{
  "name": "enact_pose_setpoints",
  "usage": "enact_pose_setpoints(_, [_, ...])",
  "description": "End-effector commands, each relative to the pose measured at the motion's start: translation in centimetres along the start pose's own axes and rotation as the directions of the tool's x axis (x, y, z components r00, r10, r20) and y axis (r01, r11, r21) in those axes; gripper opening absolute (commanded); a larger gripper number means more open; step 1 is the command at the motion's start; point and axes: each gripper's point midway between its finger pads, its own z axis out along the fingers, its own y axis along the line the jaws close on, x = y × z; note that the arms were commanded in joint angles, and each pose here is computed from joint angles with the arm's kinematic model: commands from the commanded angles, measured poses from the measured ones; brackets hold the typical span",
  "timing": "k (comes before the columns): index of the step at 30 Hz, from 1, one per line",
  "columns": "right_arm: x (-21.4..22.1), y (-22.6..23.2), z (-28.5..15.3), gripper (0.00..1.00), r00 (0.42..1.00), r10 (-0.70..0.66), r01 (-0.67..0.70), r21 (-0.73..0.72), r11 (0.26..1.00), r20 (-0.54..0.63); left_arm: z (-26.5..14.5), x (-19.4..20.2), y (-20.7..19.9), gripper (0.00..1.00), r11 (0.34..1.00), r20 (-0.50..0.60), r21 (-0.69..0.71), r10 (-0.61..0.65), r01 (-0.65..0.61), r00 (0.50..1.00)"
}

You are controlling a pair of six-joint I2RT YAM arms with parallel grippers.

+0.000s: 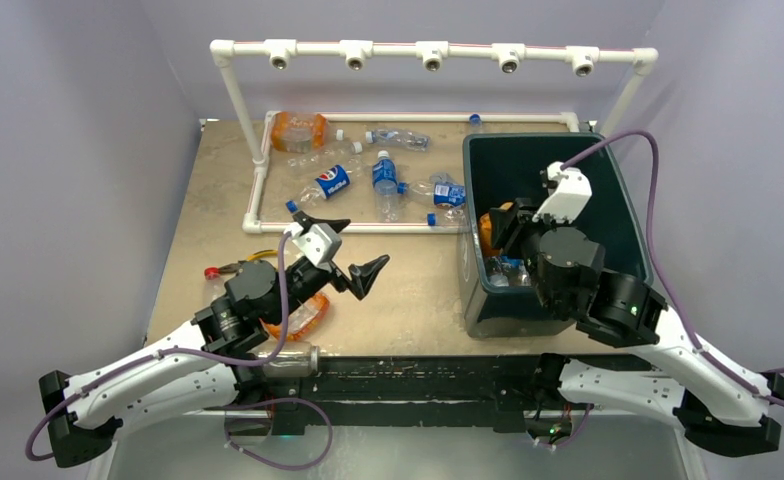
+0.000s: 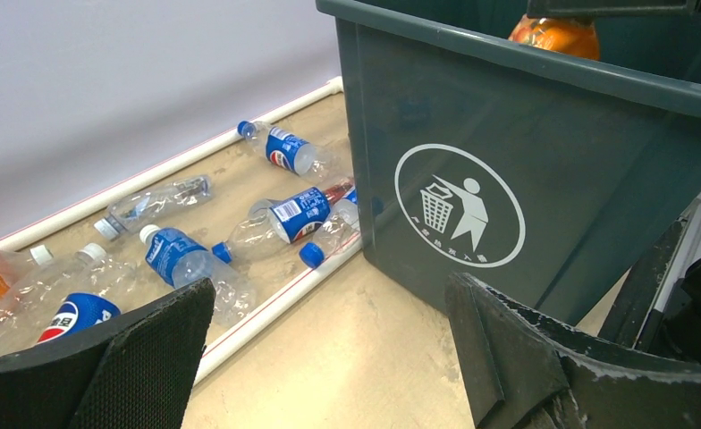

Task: Put the plastic bottles in the bin
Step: Place the plastic bottle in the trash bin.

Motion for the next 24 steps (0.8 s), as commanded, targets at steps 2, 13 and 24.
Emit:
enact_pose_setpoints(2, [-0.8,0.1,-1.0,0.40,0.996,0.084,-0.084,-0.050,0.995,0.000,0.4,-1.9,0.0,0.99,1.000,0.028,-0.006,-0.005,0.005,1.000])
enact_pose_setpoints(13, [-2.8,0.0,-2.1,0.81,0.993,0.119,-0.117,-0.093,0.989,0.021,0.6,-1.3,0.7,0.99,0.999,-0.004,-0.049,0.002,-0.002,1.000])
enact_pose_setpoints(24, [-9.6,5.5,-8.9,0.87,0.946,0.272,-0.100,-0.637,0.764,0.178,1.0,-0.1,3.4,0.99,0.977,-0.083,-0.205,0.048,-0.065,0.995])
